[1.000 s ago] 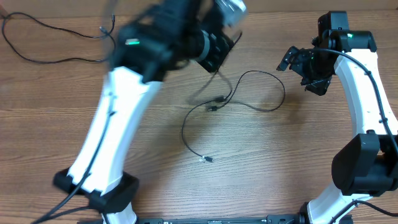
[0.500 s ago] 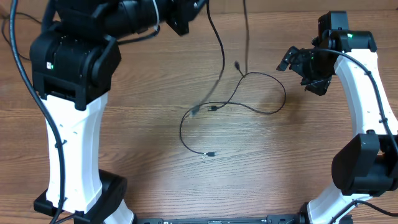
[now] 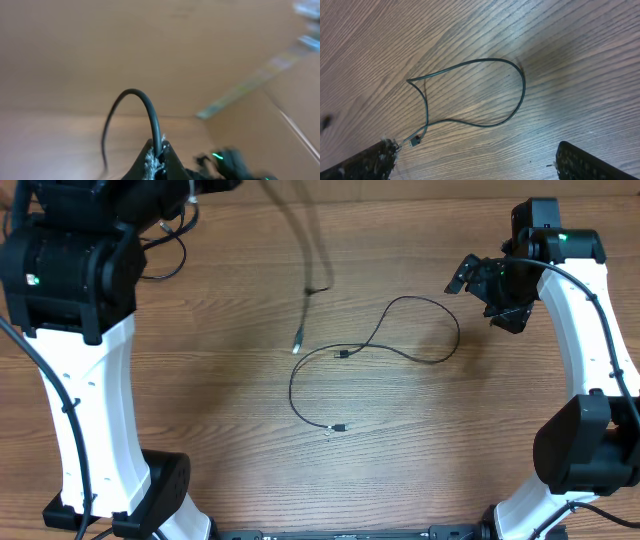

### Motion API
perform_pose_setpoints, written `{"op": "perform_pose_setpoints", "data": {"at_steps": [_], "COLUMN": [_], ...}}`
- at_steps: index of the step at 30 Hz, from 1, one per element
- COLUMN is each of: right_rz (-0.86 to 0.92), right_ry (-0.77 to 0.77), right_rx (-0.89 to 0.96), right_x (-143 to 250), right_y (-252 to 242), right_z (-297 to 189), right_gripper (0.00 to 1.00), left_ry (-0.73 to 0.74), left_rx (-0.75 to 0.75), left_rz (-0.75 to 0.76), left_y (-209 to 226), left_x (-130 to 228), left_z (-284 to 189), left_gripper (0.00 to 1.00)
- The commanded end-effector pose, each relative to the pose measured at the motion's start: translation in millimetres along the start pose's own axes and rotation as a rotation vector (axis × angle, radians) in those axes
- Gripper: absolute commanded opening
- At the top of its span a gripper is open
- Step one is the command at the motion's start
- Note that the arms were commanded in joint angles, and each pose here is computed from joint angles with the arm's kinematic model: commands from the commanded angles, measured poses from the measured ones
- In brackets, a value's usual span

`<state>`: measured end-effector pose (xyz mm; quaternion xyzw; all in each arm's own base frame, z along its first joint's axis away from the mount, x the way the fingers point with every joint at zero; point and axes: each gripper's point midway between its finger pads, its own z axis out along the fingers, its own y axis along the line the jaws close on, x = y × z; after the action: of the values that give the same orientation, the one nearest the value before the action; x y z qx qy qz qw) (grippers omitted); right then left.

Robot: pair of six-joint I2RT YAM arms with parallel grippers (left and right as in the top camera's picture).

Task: Untangle cables

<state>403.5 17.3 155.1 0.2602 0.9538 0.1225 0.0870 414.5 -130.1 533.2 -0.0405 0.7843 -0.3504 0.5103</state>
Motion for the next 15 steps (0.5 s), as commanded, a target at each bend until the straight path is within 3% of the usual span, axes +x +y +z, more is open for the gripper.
{"op": "perform_pose_setpoints", "data": {"at_steps": [1,6,15], "right_rz": [-0.003,-0.003,-0.003], "right_ry": [-0.020,-0.020,-0.020], "right_rx": [-0.008,-0.008,-0.008], "right_x": [-1,-1,-1], "right_y": [1,1,1], "right_z": [-7,-7,-7], "right_gripper": [1.00,1.00,1.00], "left_ry": [-0.182,-0.281,-0.334], "left_rx": [-0.377,-0.655,-0.860], "left_rz": [-0.280,-0.426,-0.582], "left_y": [77,140,223], "left_x": [-20,-19,-23], "left_z": [-25,-60,-91], "left_gripper": [0.04,0.04,0.04]}}
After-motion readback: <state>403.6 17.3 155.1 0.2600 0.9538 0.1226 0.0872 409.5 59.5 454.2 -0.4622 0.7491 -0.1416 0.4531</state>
